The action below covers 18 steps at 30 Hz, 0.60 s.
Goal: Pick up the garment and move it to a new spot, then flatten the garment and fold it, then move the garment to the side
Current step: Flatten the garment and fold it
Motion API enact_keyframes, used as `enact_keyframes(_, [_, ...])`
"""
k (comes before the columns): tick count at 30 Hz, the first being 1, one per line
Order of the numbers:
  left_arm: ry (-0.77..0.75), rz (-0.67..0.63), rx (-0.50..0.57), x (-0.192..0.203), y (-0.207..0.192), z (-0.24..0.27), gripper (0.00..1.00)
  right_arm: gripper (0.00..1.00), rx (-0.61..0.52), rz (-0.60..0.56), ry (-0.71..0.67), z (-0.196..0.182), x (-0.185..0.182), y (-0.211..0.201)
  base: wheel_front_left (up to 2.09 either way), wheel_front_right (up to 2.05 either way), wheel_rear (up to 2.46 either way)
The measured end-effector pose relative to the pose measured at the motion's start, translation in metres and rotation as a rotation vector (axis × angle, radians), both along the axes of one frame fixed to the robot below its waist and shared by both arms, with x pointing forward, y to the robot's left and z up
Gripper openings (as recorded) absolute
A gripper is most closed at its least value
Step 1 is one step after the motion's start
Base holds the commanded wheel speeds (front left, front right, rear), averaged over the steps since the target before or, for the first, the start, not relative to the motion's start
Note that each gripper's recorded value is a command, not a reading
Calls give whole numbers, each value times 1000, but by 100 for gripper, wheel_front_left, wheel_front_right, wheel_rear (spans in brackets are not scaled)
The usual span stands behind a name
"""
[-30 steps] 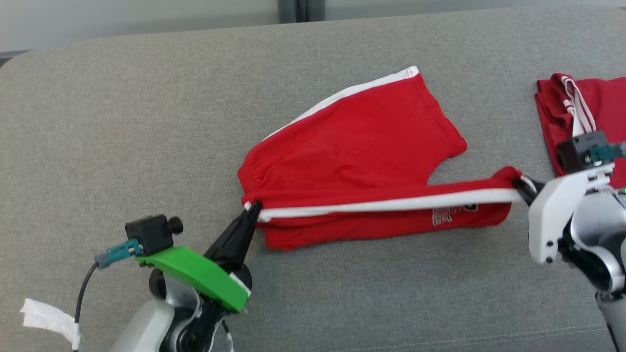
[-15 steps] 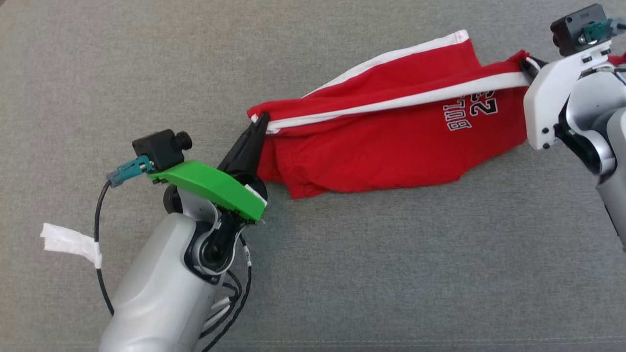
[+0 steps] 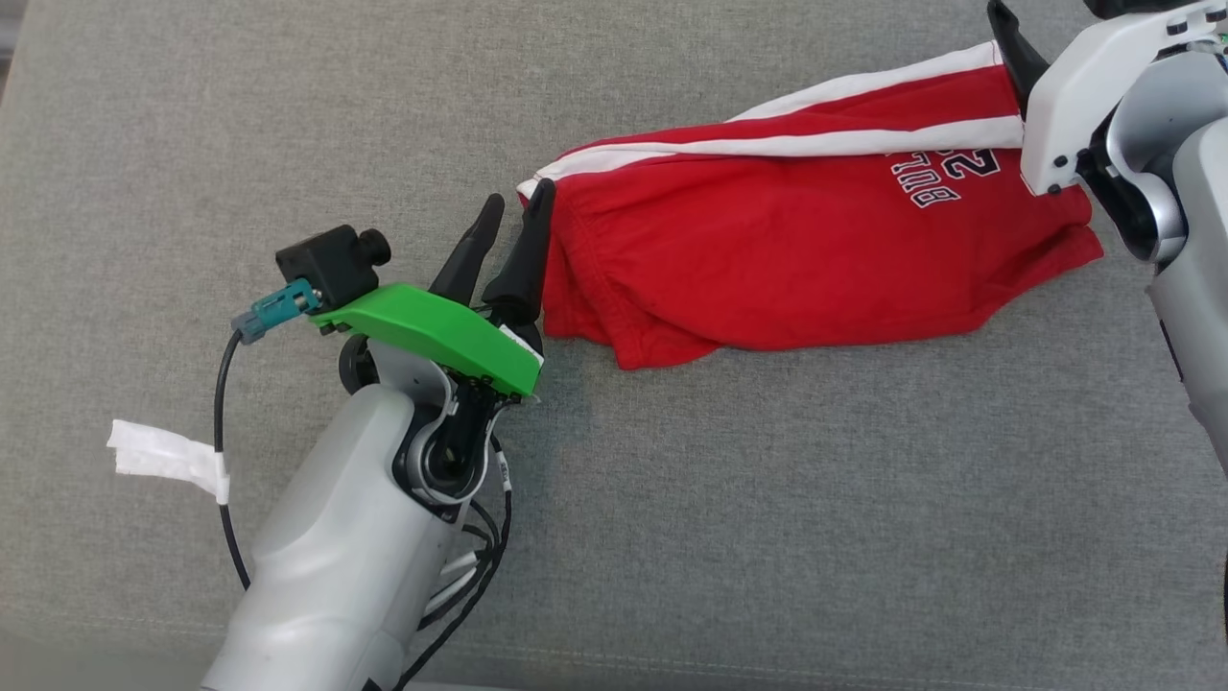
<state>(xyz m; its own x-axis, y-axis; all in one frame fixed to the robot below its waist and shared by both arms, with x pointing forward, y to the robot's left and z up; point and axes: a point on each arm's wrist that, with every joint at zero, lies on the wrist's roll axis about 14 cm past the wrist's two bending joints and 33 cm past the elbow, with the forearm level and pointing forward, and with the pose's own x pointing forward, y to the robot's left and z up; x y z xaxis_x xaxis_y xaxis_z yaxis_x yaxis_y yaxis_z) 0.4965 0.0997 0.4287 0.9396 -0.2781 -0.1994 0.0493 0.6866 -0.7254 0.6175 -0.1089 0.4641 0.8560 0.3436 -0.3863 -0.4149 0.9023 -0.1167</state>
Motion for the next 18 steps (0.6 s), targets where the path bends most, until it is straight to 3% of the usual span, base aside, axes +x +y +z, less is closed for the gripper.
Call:
enact_keyframes(5, [-76, 57, 0, -3, 9, 17, 100, 100, 95, -29, -46, 17, -2, 2, 0, 0, 0])
enact_keyframes(18, [-226, 226, 289, -58, 75, 42, 100, 100, 91, -201, 266, -30, -52, -54, 0, 0, 0])
